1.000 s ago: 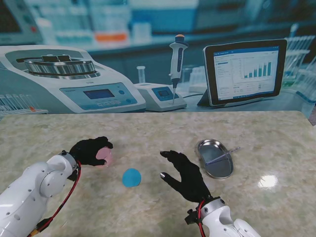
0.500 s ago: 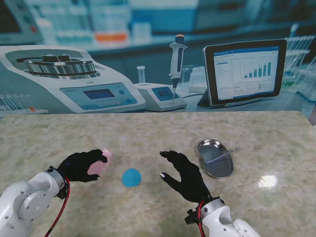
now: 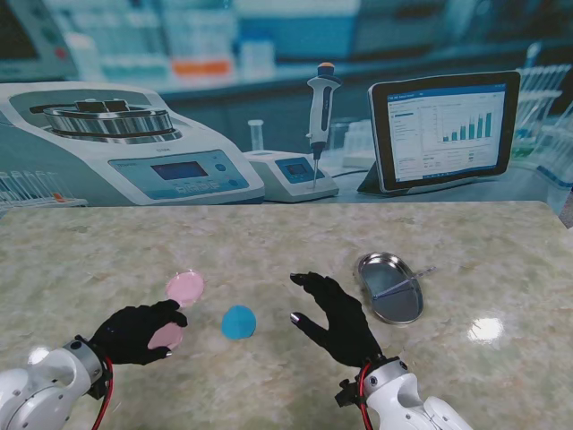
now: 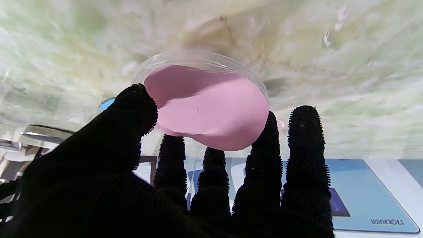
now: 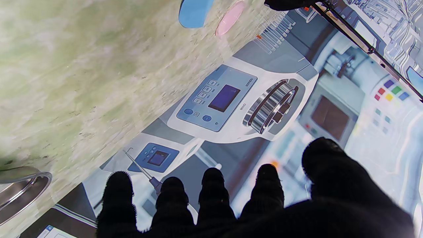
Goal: Line a culture dish with filter paper and press it flat with a glass rod
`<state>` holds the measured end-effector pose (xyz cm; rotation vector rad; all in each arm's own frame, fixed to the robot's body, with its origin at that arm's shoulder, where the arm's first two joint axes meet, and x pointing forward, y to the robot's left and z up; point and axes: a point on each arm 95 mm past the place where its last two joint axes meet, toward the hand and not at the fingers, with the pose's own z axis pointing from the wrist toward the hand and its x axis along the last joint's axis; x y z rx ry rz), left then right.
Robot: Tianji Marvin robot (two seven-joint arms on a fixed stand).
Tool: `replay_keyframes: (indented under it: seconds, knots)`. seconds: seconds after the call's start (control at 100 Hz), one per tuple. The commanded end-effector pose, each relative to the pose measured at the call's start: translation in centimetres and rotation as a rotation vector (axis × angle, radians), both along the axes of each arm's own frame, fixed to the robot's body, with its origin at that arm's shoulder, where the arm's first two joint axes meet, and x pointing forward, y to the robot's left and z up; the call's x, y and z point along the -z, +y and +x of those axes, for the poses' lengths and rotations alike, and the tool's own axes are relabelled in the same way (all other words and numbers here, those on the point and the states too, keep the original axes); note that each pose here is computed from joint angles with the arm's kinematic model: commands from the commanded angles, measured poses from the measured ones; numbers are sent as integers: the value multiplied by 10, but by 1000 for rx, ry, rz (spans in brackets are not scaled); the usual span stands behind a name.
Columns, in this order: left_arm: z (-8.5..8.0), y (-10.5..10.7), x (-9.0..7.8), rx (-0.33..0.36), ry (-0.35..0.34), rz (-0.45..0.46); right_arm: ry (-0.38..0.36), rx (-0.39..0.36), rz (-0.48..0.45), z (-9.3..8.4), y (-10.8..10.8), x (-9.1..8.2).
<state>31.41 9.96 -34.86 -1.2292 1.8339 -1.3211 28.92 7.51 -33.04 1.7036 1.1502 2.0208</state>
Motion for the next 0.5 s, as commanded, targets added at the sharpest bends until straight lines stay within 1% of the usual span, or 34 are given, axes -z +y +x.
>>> replay_keyframes:
  seconds: [0.0, 0.16, 0.49]
  knots:
    - [-6, 2, 9, -8, 33, 9, 9, -2, 6, -3, 2, 2]
    - [-10, 3, 16, -12, 53, 17, 8, 0, 7, -3, 2, 2]
    - [-12, 3, 21, -8, 73, 30, 8, 1, 7, -3, 1, 2]
